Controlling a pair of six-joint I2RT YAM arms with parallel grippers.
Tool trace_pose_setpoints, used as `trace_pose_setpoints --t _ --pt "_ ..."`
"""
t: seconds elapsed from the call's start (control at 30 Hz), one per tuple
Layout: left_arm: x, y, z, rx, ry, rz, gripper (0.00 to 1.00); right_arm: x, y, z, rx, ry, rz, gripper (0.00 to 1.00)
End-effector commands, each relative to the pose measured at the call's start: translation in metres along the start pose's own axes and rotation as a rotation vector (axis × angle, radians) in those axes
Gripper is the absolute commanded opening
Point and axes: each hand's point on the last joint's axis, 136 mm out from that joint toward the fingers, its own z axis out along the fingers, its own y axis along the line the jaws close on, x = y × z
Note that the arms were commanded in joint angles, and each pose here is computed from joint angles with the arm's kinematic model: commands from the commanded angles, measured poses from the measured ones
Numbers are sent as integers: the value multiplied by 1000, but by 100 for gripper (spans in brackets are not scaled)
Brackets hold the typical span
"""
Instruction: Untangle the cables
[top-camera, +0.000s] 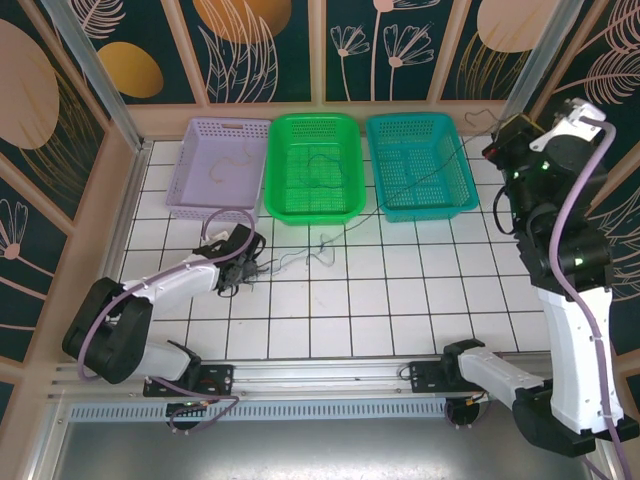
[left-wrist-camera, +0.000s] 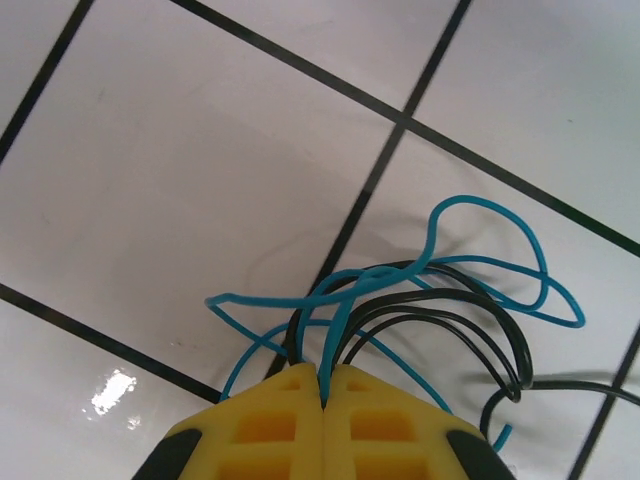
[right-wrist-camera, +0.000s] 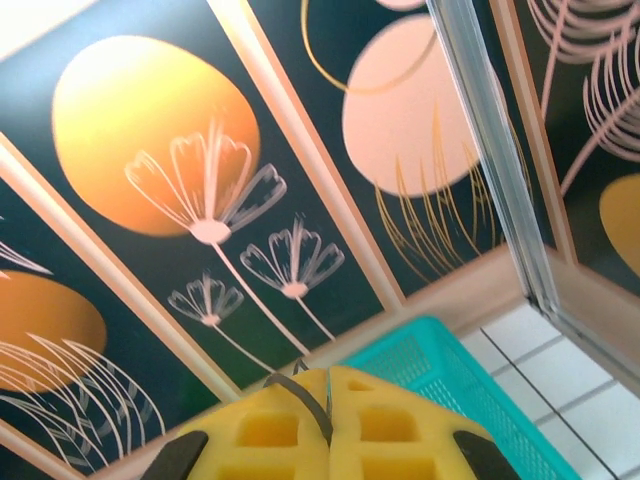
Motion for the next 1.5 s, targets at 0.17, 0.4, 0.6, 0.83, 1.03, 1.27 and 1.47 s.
trace_pose_setpoints --t 0.17,0.4,0.6,0.83,1.03,1.27,1.47 --pt "-12 19 1 -49 -28 4 0 -46 34 -6 -134 -113 -12 0" --pt "-15 16 1 -42 -23 -6 0 -36 52 -7 -245 -74 -10 0" --pt "-25 -24 -18 140 2 -46 37 -22 85 -3 -397 27 -46 0" --pt "-79 -90 -99 458 -113 -85 61 -5 88 -3 -440 64 -124 0" --pt "-123 -148 -196 788 -233 -27 57 29 103 -12 -608 87 -273 0" --pt "-145 -208 -287 1130 -198 -26 50 97 114 -18 -863 92 -456 0" --pt "-139 -247 -318 1268 -4 -117 54 142 105 -3 -884 81 -498 0"
